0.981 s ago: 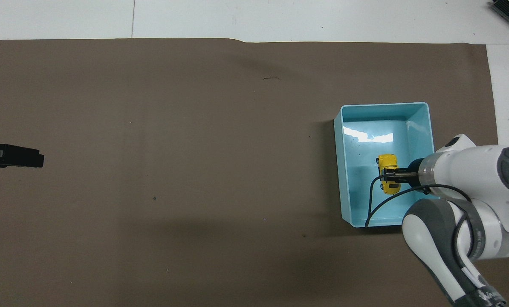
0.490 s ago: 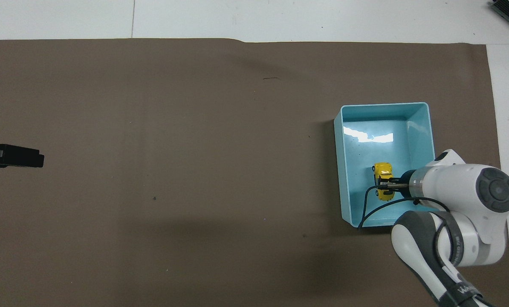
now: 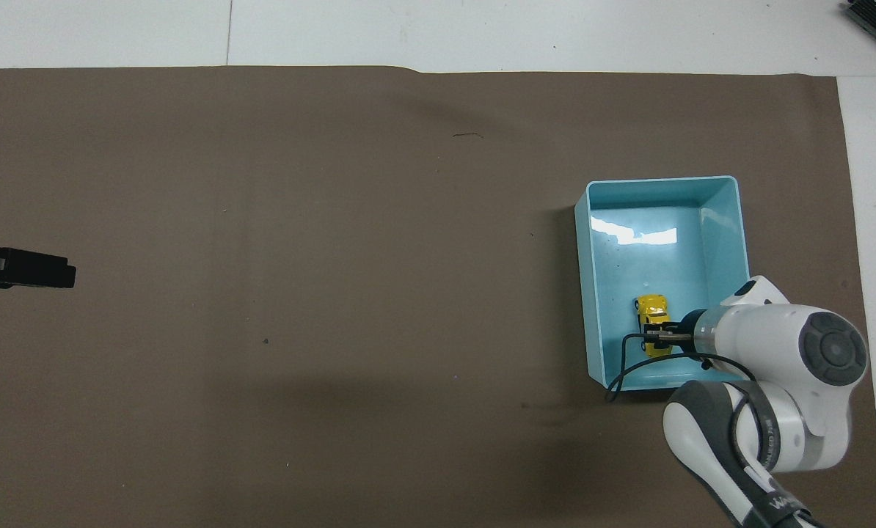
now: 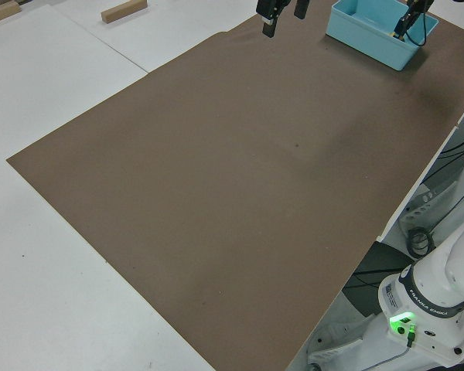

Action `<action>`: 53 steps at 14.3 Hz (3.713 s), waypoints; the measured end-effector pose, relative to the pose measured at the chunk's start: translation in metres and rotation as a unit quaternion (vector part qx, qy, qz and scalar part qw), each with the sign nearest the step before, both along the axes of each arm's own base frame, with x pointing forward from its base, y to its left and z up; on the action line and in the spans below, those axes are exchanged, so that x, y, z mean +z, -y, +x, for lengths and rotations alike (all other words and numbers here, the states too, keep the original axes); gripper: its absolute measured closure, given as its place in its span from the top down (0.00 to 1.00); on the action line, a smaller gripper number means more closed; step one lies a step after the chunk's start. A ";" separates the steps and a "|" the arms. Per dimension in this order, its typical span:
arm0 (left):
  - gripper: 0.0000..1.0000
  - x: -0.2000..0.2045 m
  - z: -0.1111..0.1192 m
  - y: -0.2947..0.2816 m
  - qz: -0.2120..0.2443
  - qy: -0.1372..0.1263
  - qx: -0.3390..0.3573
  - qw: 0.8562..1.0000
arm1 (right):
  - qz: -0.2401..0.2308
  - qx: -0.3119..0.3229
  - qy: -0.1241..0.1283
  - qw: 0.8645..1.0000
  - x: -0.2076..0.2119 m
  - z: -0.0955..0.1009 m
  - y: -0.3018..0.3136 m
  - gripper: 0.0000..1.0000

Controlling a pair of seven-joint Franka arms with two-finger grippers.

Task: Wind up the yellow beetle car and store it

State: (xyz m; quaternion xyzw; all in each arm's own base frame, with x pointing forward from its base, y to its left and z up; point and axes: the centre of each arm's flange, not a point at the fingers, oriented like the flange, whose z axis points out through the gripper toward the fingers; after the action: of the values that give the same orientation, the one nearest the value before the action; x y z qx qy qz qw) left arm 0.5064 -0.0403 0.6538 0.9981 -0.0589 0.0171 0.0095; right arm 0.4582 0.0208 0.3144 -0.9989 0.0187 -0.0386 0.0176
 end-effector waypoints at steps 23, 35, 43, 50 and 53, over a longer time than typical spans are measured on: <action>1.00 0.000 0.000 0.000 0.000 0.000 0.000 1.000 | -0.028 -0.051 -0.024 0.998 0.241 0.101 0.083 1.00; 1.00 0.000 0.000 0.000 0.000 0.000 0.000 1.000 | -0.026 -0.072 -0.055 0.996 0.316 0.082 0.095 1.00; 1.00 0.000 0.000 0.000 0.000 0.000 0.000 1.000 | -0.026 -0.064 -0.058 0.996 0.313 0.084 0.086 1.00; 1.00 0.000 0.000 0.000 0.000 0.000 0.000 1.000 | -0.027 -0.052 -0.056 0.997 0.313 0.086 0.073 1.00; 1.00 0.000 0.000 0.000 0.000 0.000 0.000 1.000 | -0.027 -0.052 -0.055 0.997 0.313 0.086 0.073 1.00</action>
State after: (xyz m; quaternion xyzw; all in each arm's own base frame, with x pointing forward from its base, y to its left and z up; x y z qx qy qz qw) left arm 0.5064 -0.0403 0.6538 0.9981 -0.0589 0.0170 0.0094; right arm 0.5445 -0.0519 0.6276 -0.9973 0.0708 0.0153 -0.0129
